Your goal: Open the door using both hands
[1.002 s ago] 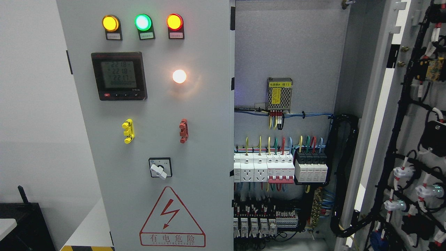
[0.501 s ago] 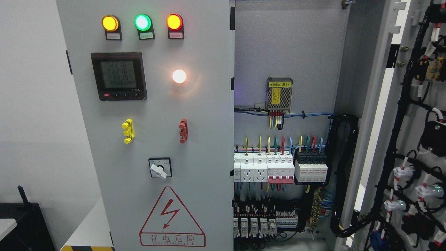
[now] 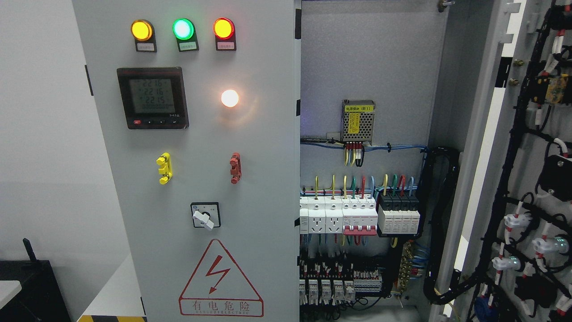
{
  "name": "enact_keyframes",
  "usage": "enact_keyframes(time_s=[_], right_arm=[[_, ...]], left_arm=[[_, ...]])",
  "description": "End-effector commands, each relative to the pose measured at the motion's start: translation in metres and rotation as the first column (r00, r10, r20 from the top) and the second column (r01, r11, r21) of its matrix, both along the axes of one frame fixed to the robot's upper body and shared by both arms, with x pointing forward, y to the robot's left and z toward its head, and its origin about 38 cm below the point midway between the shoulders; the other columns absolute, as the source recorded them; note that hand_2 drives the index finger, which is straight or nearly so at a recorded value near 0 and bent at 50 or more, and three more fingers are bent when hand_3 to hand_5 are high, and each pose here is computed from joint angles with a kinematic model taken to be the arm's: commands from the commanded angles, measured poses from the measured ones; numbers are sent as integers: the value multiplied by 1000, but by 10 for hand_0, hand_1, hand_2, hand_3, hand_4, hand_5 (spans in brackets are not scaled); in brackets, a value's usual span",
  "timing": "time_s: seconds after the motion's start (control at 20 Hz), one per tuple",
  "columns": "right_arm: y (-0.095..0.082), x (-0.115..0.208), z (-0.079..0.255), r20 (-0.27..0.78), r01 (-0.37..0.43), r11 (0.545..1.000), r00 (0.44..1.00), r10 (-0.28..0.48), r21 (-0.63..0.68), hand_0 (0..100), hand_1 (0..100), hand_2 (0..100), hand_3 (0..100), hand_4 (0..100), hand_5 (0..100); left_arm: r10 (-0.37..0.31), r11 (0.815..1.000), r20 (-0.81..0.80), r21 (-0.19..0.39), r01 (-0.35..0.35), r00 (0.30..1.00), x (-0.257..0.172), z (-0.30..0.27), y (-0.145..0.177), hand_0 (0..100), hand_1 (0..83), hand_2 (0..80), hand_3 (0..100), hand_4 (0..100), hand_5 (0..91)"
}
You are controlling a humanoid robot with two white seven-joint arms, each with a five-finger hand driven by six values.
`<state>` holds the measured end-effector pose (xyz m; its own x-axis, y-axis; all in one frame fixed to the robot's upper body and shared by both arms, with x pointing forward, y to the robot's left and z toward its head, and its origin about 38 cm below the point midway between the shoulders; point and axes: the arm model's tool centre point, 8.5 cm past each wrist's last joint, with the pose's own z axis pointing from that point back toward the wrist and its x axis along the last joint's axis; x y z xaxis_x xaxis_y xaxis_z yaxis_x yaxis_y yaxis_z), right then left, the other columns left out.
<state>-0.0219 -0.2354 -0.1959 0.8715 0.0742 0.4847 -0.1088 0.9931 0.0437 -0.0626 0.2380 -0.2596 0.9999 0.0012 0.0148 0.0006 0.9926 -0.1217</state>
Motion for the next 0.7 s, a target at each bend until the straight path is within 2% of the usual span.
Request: enact_keyframes(time_s=[0.0, 0.05, 0.25, 0.4, 0.65], right_arm=[[13, 52, 94, 340, -70, 996, 939, 51, 45, 382, 0, 0, 0, 0, 0], [14, 49, 103, 366, -92, 995, 928, 68, 48, 382, 0, 0, 0, 0, 0], [17, 52, 123, 455, -133, 989, 885, 93, 57, 382, 0, 0, 0, 0, 0], [20, 65, 141, 526, -147, 987, 846, 92, 63, 382, 0, 0, 0, 0, 0], [29, 66, 173, 599, -195, 977, 793, 107, 83, 382, 0, 0, 0, 0, 0]], left_arm=[[-3, 1000, 74, -17, 4, 997, 22, -2, -8, 0, 0, 0, 0, 0, 0], [28, 1000, 106, -17, -26, 994, 34, -3, -7, 0, 0, 0, 0, 0, 0], [29, 999, 169, -19, -26, 985, 72, -3, -7, 0, 0, 0, 0, 0, 0], [31, 999, 179, -19, -28, 983, 78, -3, -7, 0, 0, 0, 0, 0, 0], [30, 999, 181, -19, -27, 983, 78, -3, -7, 0, 0, 0, 0, 0, 0]])
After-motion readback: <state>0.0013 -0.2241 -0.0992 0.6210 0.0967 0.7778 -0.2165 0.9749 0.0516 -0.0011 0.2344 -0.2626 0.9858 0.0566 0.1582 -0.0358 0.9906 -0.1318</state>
